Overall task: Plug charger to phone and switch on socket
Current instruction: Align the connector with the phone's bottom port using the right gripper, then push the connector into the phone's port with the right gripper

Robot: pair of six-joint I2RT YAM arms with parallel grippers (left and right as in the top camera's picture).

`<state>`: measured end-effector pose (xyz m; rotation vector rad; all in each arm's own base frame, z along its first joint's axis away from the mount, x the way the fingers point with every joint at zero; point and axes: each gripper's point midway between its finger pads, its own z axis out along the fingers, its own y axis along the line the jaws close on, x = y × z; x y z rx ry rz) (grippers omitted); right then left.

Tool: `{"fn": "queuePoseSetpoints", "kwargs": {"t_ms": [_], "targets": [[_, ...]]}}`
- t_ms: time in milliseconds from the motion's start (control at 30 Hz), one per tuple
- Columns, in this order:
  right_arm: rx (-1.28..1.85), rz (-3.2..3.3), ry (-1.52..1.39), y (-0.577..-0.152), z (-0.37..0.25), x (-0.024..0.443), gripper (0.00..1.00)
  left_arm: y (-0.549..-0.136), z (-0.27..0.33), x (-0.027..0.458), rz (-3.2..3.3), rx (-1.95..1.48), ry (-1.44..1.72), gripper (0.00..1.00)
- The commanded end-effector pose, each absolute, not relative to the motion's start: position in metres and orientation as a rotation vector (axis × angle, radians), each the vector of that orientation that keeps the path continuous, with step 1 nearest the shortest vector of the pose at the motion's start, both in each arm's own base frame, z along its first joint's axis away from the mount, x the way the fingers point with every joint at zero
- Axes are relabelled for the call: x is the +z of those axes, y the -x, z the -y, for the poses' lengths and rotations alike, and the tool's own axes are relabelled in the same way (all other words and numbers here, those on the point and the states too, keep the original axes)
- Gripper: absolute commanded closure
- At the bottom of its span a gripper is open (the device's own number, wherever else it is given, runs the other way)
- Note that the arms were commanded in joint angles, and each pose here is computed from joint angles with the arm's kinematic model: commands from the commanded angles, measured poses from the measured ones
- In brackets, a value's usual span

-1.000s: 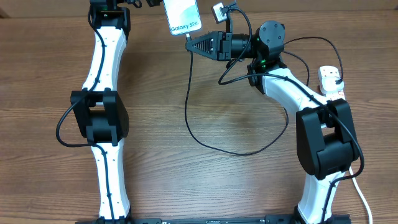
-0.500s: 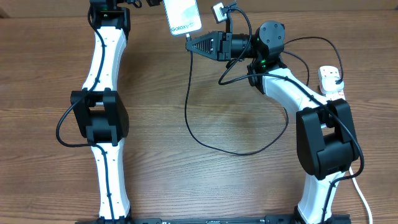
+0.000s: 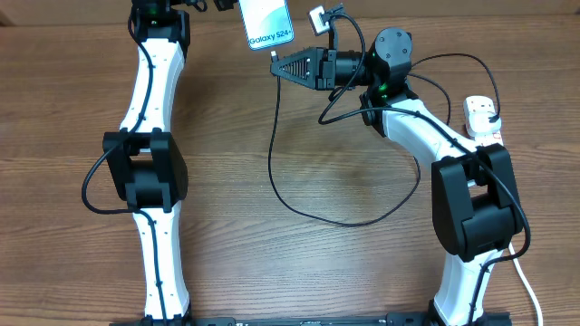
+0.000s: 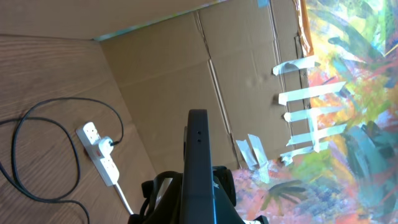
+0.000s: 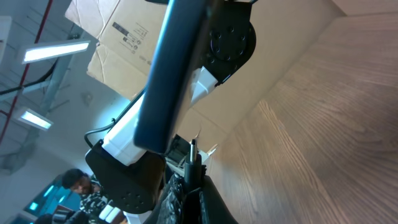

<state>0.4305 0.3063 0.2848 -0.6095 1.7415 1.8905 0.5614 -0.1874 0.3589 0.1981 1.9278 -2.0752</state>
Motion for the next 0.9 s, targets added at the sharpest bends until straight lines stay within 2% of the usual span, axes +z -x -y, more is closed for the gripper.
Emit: {"fn": "queuePoseSetpoints", "kwargs": {"t_ms": [0, 867], "targets": [[1.856, -1.702, 0.645, -0.433, -0.307, 0.289, 0.96, -0.562, 0.190, 0.370, -1.864, -2.033, -0.243, 0.96], [1.843, -1.689, 0.672, -0.431, -0.307, 0.289, 0.96, -0.563, 0.193, 0.358, -1.892, -2.008, -0.284, 0.96]]}}
